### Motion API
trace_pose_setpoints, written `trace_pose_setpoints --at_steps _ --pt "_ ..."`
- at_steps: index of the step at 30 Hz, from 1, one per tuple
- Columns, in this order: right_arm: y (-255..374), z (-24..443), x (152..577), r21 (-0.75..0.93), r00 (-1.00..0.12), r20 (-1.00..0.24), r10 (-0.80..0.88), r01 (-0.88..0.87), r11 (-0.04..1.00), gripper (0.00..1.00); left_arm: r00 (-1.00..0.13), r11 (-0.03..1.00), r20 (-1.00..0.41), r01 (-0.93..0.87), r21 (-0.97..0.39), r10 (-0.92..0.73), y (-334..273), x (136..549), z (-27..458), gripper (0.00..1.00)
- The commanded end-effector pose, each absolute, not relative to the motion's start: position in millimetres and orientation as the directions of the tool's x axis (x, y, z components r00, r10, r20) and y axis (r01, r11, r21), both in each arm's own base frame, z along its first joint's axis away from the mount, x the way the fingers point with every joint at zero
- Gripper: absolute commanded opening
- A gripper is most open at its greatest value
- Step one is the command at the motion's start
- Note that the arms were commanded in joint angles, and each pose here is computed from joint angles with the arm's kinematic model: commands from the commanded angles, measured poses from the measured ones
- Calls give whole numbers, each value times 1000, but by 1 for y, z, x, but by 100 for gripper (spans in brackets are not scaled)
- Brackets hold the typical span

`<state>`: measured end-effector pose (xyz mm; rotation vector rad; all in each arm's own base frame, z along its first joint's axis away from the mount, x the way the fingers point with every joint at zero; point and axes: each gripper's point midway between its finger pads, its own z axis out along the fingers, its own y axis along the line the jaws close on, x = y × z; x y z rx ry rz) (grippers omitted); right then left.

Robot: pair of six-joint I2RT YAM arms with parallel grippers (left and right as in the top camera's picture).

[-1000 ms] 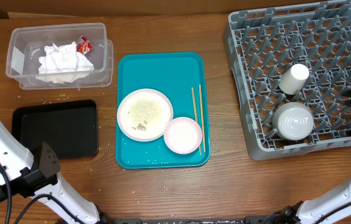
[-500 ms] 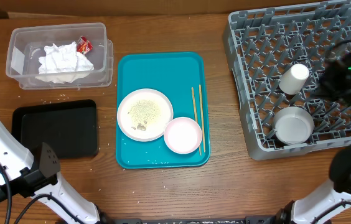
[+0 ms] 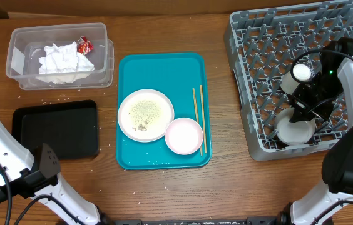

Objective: Sort waste into correct bins and load items into the dishwasher
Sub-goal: 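Lower the grey bowl into the rack and adjust it with the right gripper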

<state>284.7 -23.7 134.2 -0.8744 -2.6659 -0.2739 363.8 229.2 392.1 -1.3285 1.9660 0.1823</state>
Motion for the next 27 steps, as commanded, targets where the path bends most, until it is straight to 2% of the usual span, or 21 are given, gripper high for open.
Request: trace_pose_setpoints --at_steps 1,8,12,27 --pt "-32 152 279 63 -778 279 563 600 798 4 -187 451 -638 -848 -279 -746 228 368 389 100" --pt "-56 141 261 -89 -722 267 639 641 762 4 -187 451 -639 -848 -279 -746 228 368 389 100" --pt "-63 136 258 -96 -701 274 659 661 744 4 -187 451 -639 -848 -279 -746 228 368 389 100" --pt "-72 128 283 -45 -703 177 689 693 719 6 -187 451 -638 -848 -279 -746 228 368 389 100"
